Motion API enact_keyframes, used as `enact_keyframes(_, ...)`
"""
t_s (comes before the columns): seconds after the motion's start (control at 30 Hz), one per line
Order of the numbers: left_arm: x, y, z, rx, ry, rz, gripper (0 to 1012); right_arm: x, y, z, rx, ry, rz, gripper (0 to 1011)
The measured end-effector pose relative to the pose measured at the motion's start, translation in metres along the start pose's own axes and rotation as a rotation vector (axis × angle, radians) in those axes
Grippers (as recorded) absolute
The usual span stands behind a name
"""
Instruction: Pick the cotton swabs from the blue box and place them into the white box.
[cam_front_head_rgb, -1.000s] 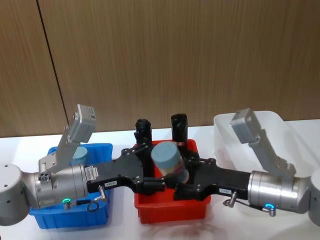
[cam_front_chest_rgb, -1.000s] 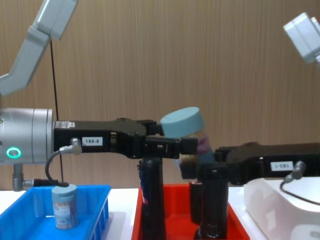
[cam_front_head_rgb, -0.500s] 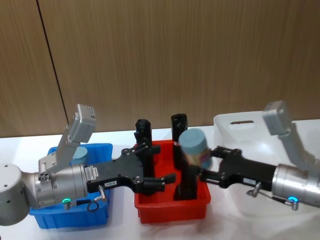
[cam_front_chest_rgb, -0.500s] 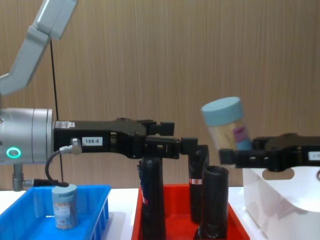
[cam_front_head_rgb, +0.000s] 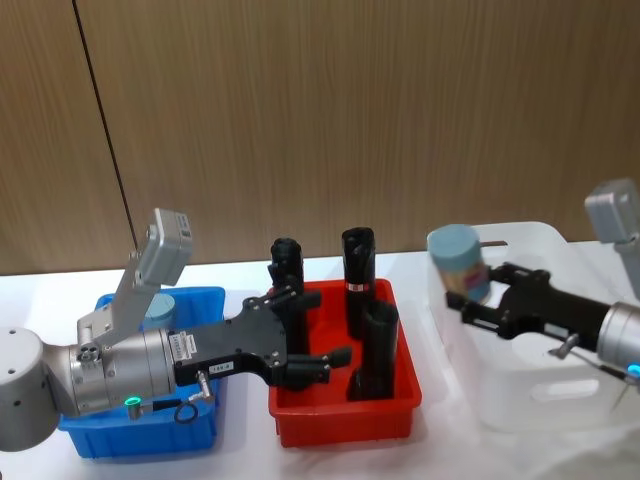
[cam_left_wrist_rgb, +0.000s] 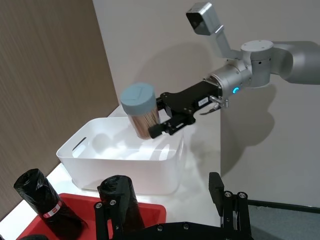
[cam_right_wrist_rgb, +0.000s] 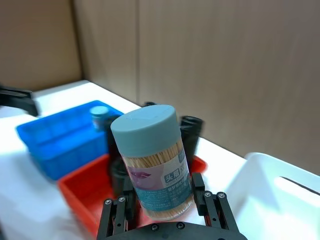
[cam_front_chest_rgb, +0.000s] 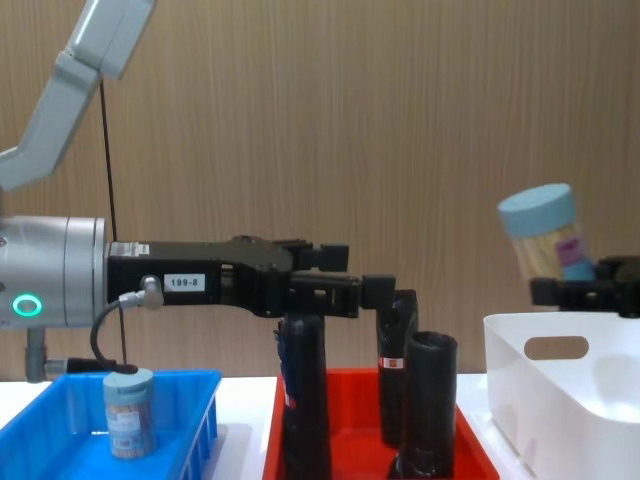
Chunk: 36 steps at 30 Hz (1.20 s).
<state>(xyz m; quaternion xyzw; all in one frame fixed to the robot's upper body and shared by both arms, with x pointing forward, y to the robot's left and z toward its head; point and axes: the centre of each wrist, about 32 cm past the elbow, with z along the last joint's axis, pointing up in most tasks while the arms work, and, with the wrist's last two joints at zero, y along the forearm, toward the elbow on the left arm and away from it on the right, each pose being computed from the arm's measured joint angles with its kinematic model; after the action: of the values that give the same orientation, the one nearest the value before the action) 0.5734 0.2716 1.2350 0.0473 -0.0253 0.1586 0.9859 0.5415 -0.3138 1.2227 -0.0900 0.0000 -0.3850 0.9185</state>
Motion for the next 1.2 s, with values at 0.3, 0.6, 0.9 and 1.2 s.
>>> enact_keyframes(0.3, 0.0000, 0.0000, 0.0000, 0.000, 0.000, 0.000, 1004, 0.029, -0.005, -0.005, -0.063, -0.020, -0.123, 674)
enact_keyframes(0.6, 0.0000, 0.0000, 0.0000, 0.000, 0.000, 0.000, 1004, 0.051, -0.004, -0.016, -0.133, -0.016, -0.207, 674)
enact_keyframes(0.9, 0.0000, 0.0000, 0.0000, 0.000, 0.000, 0.000, 1004, 0.061, -0.001, -0.025, -0.178, -0.012, -0.241, 837)
enact_keyframes(1.2, 0.0000, 0.0000, 0.0000, 0.000, 0.000, 0.000, 1004, 0.062, 0.001, -0.026, -0.189, -0.017, -0.243, 1001)
